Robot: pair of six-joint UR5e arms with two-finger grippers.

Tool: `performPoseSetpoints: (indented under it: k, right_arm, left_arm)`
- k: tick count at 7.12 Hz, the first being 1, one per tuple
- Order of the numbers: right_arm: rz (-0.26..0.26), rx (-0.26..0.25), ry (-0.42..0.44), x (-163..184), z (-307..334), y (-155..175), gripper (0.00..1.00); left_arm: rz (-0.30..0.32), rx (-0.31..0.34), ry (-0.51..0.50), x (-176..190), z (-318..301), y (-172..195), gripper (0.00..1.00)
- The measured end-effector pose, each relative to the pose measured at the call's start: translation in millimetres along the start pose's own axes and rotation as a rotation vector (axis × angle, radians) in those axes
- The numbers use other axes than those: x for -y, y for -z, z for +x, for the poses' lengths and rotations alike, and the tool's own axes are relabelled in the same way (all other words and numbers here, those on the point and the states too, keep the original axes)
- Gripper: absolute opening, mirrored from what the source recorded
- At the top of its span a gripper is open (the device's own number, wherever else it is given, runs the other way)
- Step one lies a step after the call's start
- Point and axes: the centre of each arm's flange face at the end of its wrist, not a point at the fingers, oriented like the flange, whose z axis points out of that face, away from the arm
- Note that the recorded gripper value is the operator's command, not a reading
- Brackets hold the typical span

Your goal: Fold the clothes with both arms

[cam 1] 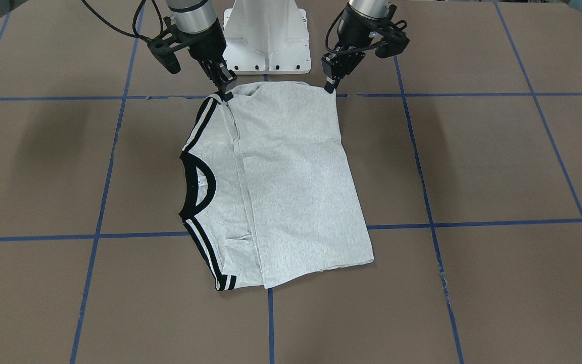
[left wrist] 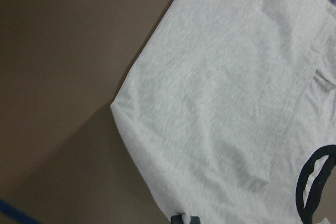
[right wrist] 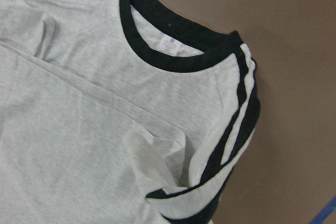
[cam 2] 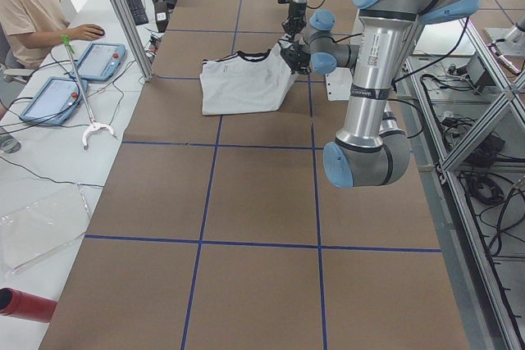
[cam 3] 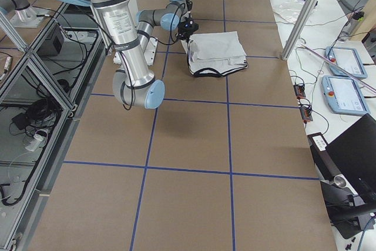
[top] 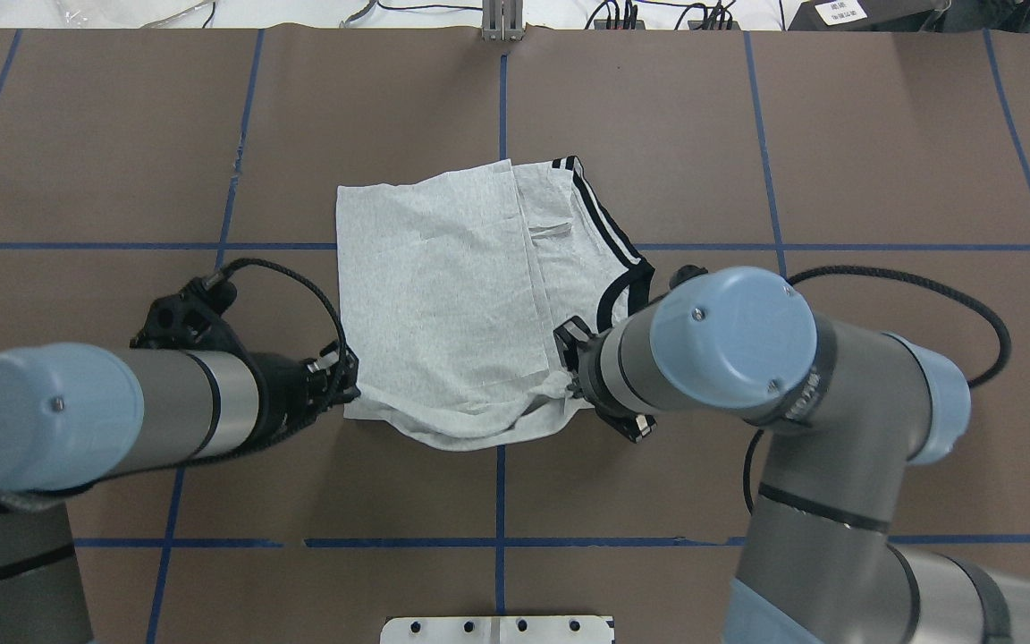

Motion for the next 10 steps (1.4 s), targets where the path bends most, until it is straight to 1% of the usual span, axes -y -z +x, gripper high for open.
performPoseSetpoints:
  k: [1, 3, 4, 6, 7, 8, 9, 10]
  right_arm:
    - [0.030, 0.000, 0.013, 9.7, -41.6, -11.5, 0.00]
    - [0.068, -0.031, 0.008, 35.5, -107.3, -34.7, 0.00]
    - [0.071, -0.038, -0.001, 55.1, -133.1, -50.2, 0.00]
    - [0.065, -0.032, -0.018, 96.0, -179.4, -75.9, 0.00]
    - [0.069, -0.033, -0.020, 108.6, -195.6, -85.3, 0.00]
    - [0.067, -0.023, -0.016, 116.7, -205.7, -94.7, 0.05]
    - [0.067, -0.016, -0.007, 122.3, -212.6, -104.2, 0.41]
    - [0.069, -0.015, 0.004, 127.2, -218.9, -113.0, 0.99]
  left_arm:
    - [0.043, 0.013, -0.031, 30.8, 8.1, -10.2, 0.00]
    - [0.122, 0.023, -0.055, 83.9, 31.7, -44.2, 0.00]
    - [0.154, 0.014, -0.057, 109.5, 43.3, -61.8, 0.00]
    - [0.211, 0.006, -0.080, 158.5, 64.7, -94.8, 0.00]
    - [0.232, 0.006, -0.102, 181.3, 66.1, -111.1, 0.00]
    - [0.246, 0.003, -0.122, 200.3, 62.9, -127.2, 0.00]
    - [0.255, -0.006, -0.134, 213.4, 60.6, -138.0, 0.47]
    - [0.260, -0.009, -0.146, 219.7, 63.1, -144.9, 0.67]
